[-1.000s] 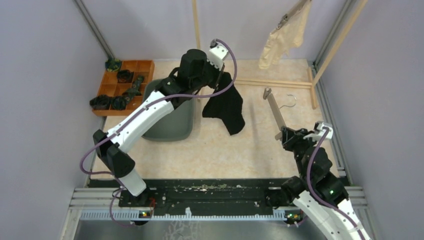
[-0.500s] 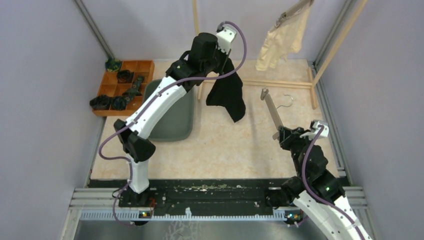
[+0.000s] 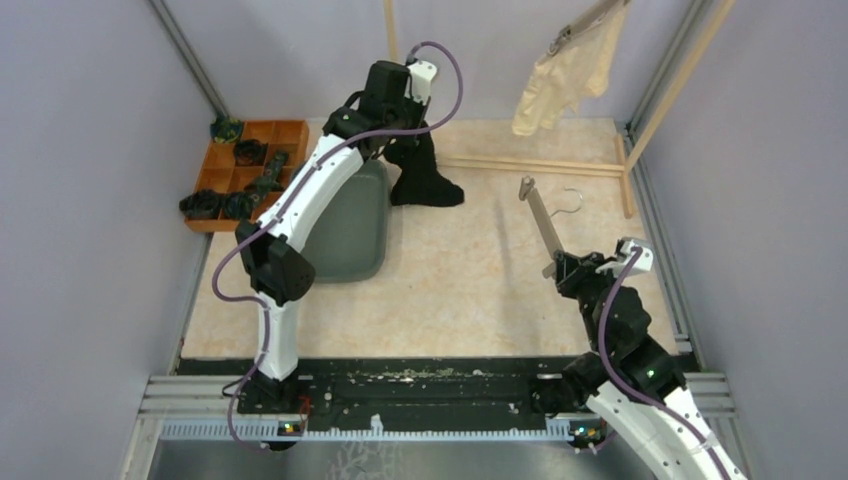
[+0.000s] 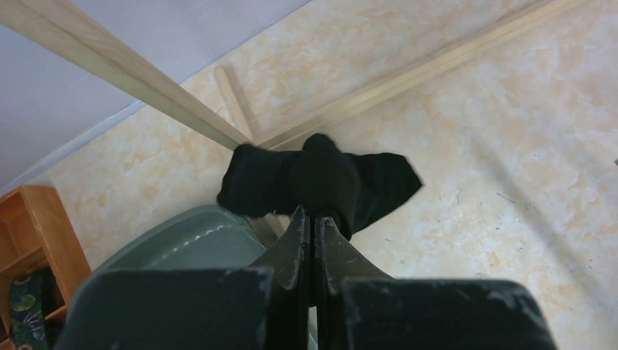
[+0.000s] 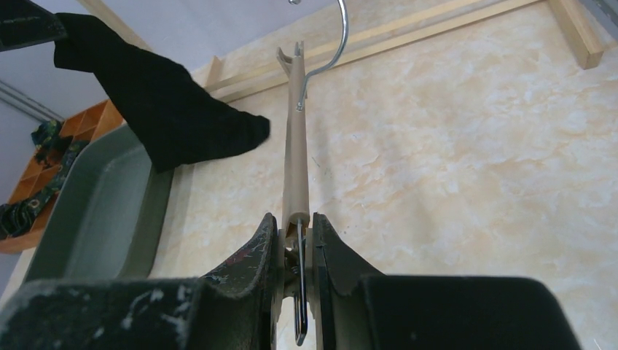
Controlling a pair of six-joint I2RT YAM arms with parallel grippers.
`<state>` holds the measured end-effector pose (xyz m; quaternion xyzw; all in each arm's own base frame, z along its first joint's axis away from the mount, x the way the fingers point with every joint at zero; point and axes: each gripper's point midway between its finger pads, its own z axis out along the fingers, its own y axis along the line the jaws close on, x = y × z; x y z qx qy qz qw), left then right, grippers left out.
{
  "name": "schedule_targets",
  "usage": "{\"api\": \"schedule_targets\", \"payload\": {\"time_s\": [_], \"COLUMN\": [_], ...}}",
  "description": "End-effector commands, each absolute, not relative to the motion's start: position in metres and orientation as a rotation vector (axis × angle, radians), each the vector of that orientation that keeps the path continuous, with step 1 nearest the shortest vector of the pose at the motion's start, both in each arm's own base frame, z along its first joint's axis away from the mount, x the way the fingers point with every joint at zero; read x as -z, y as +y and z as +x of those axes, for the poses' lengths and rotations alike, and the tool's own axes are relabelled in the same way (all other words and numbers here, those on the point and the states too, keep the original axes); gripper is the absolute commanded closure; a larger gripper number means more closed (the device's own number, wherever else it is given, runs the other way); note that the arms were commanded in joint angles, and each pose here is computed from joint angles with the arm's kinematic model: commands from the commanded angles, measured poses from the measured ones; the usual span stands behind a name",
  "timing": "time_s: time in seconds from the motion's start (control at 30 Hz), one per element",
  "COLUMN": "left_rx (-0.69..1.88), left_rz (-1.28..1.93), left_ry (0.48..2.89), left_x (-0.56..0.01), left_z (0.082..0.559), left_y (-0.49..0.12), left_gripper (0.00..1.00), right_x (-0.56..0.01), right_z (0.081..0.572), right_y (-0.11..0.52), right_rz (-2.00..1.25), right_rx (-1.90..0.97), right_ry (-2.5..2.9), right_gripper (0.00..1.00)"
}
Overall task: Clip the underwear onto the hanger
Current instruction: Flatten out the underwear at the center of the board.
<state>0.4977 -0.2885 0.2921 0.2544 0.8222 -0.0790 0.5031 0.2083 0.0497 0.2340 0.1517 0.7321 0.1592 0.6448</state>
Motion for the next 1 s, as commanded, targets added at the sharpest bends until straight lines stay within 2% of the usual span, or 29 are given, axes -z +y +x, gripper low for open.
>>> {"api": "schedule_targets", "payload": {"time_s": [0.0, 0.4, 0.63, 0.97], "left_rx": [0.289, 0.462, 0.423, 0.326], "left_rz": [0.613, 0.727, 0.707, 0.626], "left_ry": [1.896, 1.69, 1.717, 1.752], "left_x": [-0.336, -0.401, -0.391, -0.388], "left_z": [0.476, 0.395, 0.39, 0.384], "left_y": [-0.3, -0.348, -0.353, -0.322], "left_gripper": [1.0, 1.0, 1.0, 1.0], "right_x": [-0.251, -0.25, -0.249, -0.248], "right_z": [0.213, 0.212, 0.212, 0.213], "right_y": [0.054, 0.051, 0.051, 0.053], "right_rz": [0.344, 0.357, 0.355, 0.353], "right_rx": [-0.398, -0.394, -0.391, -0.393], "right_ry": [1.605, 1.601, 1.605, 1.606], "right_gripper": [1.0, 1.0, 1.0, 1.0]}}
